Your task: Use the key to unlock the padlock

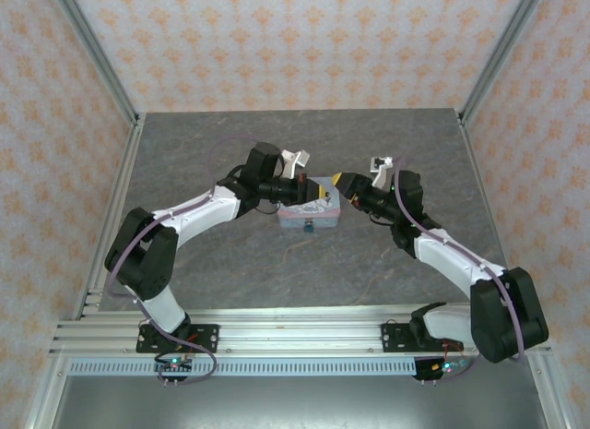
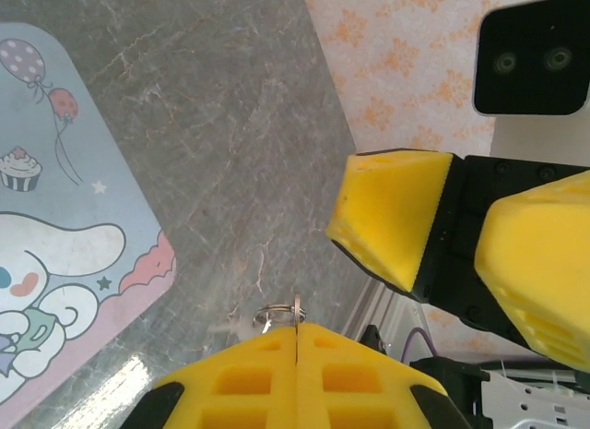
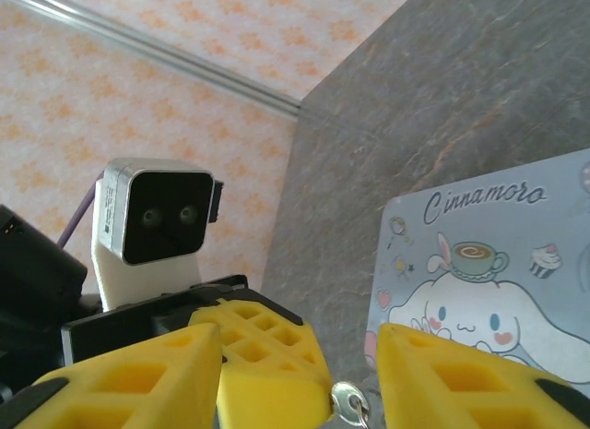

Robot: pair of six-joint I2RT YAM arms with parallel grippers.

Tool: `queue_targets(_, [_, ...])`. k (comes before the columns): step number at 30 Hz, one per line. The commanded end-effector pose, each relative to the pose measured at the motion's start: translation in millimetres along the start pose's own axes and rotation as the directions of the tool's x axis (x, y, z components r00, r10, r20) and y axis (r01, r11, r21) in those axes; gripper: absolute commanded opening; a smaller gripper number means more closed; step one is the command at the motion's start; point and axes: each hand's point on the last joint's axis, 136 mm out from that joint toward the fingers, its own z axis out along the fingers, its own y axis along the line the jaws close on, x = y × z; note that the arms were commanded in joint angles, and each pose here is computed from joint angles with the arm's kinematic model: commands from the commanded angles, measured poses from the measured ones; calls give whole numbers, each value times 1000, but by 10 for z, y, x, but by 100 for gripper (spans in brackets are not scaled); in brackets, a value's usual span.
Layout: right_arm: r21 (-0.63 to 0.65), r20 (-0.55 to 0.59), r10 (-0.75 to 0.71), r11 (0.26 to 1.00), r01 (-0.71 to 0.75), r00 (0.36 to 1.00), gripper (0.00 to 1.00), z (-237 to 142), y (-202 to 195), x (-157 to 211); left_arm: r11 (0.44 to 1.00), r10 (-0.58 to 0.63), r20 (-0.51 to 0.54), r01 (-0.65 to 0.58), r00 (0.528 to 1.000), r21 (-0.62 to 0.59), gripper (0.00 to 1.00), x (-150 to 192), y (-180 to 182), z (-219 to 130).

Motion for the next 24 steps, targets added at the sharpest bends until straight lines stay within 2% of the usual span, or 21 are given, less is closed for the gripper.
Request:
queue_targets(1, [-72,-25,-55,996,53,998,47,16,89,43,998,44,-7,-43,999,56,0,-70,-208,-34])
queue_targets(12, [-132,-76,-22,991,12,997,37,77,58,156,995,51,16,-53,999,89,0,-115,-313,-72])
queue_targets(24, [-179,-83,-12,984,-3,996,26,7,129,218,994,55,44,-59,997,90,0,-188,-360,-89])
